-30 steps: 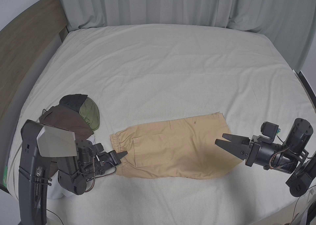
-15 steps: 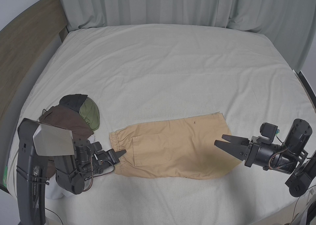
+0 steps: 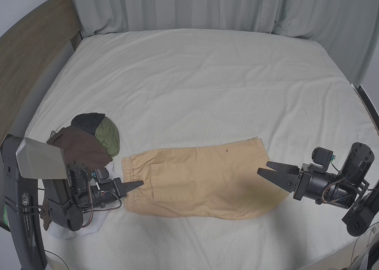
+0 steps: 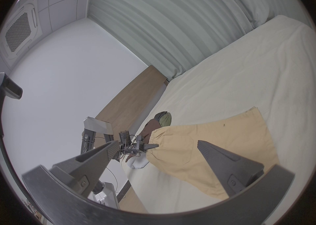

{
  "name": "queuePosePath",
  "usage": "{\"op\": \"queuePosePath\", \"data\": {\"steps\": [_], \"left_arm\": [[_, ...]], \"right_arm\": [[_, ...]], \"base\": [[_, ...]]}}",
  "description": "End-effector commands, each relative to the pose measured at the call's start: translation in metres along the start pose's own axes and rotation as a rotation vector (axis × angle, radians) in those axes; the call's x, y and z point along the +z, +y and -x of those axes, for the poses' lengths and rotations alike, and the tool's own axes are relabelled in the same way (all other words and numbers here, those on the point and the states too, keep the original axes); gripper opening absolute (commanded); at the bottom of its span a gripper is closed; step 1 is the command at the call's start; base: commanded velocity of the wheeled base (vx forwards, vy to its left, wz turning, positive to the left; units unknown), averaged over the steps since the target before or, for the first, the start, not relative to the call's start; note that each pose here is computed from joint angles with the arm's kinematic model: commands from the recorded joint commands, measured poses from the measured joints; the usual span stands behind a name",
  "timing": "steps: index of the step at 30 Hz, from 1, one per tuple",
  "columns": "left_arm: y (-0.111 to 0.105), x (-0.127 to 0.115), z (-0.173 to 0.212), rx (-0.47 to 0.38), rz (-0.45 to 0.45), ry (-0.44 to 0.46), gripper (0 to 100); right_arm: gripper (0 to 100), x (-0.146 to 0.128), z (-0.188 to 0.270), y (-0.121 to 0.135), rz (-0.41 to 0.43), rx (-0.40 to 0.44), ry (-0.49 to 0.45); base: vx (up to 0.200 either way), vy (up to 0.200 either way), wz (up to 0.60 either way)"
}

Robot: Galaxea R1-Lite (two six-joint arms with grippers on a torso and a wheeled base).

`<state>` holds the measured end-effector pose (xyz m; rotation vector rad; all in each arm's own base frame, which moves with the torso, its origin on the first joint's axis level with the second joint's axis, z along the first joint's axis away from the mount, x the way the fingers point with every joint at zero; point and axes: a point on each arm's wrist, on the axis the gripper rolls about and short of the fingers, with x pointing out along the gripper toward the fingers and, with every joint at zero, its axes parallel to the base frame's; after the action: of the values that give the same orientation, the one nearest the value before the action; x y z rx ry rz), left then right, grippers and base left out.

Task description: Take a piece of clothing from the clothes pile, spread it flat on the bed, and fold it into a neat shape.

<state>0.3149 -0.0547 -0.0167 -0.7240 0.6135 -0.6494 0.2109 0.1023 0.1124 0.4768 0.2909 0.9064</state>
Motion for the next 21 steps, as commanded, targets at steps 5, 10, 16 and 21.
{"op": "queuePosePath", "data": {"steps": [5, 10, 16, 21], "left_arm": [[-0.007, 0.008, 0.029, -0.019, -0.013, -0.006, 0], [-0.002, 0.012, 0.037, -0.02, -0.043, -0.018, 0], [0.003, 0.022, 0.052, -0.06, -0.039, -0.02, 0], [0.005, 0.023, 0.058, -0.08, -0.034, -0.011, 0]], "right_arm": [[100, 0.0, 0.0, -0.001, -0.002, -0.002, 0.002], [100, 0.0, 0.0, -0.001, -0.002, -0.003, 0.001], [100, 0.0, 0.0, -0.001, 0.0, -0.004, 0.0], [100, -0.001, 0.0, -0.001, -0.001, -0.003, 0.002]], "base": [[0.0, 0.0, 0.0], [0.0, 0.0, 0.0], [0.0, 0.0, 0.0], [0.0, 0.0, 0.0]]}}
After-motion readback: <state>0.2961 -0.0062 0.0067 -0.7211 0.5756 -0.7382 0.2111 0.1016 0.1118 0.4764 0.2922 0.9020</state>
